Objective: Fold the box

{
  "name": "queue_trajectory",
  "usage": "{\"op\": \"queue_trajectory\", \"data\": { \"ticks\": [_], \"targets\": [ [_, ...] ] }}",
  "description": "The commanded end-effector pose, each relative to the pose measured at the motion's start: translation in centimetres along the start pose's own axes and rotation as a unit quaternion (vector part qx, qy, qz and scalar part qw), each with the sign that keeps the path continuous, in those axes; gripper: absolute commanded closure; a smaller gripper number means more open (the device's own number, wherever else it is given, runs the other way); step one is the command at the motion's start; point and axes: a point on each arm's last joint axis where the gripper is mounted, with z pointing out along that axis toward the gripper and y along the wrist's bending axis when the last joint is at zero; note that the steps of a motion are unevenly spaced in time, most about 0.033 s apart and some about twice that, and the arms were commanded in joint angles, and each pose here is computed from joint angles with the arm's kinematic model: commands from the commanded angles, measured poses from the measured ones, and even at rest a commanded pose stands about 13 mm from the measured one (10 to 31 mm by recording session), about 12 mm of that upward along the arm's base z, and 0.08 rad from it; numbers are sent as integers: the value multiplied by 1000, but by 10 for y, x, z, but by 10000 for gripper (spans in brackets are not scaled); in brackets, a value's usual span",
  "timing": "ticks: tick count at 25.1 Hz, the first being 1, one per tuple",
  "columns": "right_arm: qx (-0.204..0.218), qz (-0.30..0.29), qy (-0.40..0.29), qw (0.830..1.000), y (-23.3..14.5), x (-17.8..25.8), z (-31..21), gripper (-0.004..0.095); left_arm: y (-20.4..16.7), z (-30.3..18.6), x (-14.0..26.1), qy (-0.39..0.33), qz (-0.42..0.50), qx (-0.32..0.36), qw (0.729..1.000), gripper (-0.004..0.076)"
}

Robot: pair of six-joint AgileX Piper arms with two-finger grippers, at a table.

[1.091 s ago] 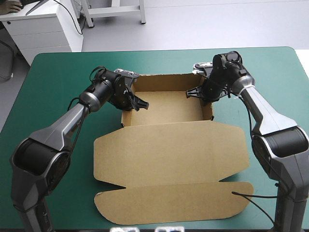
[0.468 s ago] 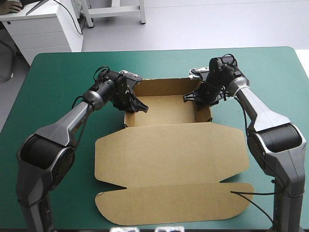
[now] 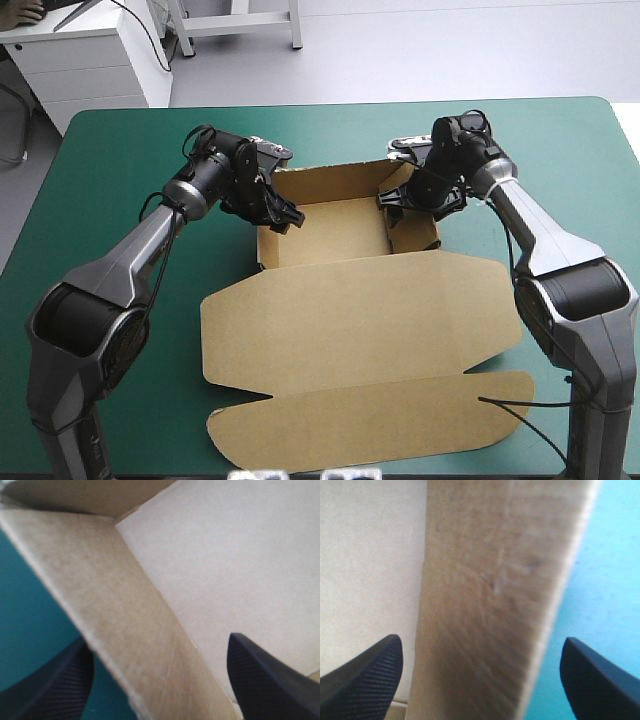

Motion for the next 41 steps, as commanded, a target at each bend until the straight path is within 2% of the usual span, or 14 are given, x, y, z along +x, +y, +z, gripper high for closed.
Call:
{"op": "queue_trajectory", "data": {
  "ticks": [1, 6, 9, 10, 11, 12, 13, 14, 18, 22, 29, 35, 41],
  "targets": [
    [32, -22, -65, 997, 2, 5, -63, 112, -4, -54, -3, -71, 1, 3, 998, 190],
    [41, -27, -110, 993, 5, 15, -105, 112, 5, -70, 9, -40, 23, -44, 998, 201],
    [35, -33, -138, 989, 10, 23, -129, 112, 6, -96, 19, -45, 43, -56, 996, 280],
    [34, -35, -145, 988, 11, 26, -136, 112, 6, -106, 21, -56, 44, -57, 996, 321],
    [37, -42, -164, 985, 13, 32, -152, 112, 6, -135, 31, -90, 53, -61, 993, 454],
    [41, -44, -171, 983, 13, 35, -159, 112, 6, -149, 36, -105, 58, -63, 991, 512],
    [50, -49, -186, 980, 13, 41, -172, 112, 4, -183, 51, -146, 70, -63, 985, 658],
    [58, -52, -197, 977, 13, 46, -182, 112, 1, -215, 70, -185, 86, -58, 977, 727],
    [65, -59, -207, 974, 13, 50, -191, 119, -2, -269, 138, -250, 79, -61, 963, 729],
    [64, -65, -207, 974, 14, 50, -191, 145, -2, -279, 211, -267, 78, -84, 957, 729],
    [48, -66, -214, 974, 17, 53, -196, 152, 2, -264, 269, -265, 63, -114, 955, 729],
    [55, -70, -226, 970, 17, 59, -206, 188, -5, -223, 298, -222, 49, -68, 971, 729],
    [45, -69, -226, 971, 19, 59, -207, 190, -13, -159, 329, -140, 19, -22, 990, 731]
  ]
}}
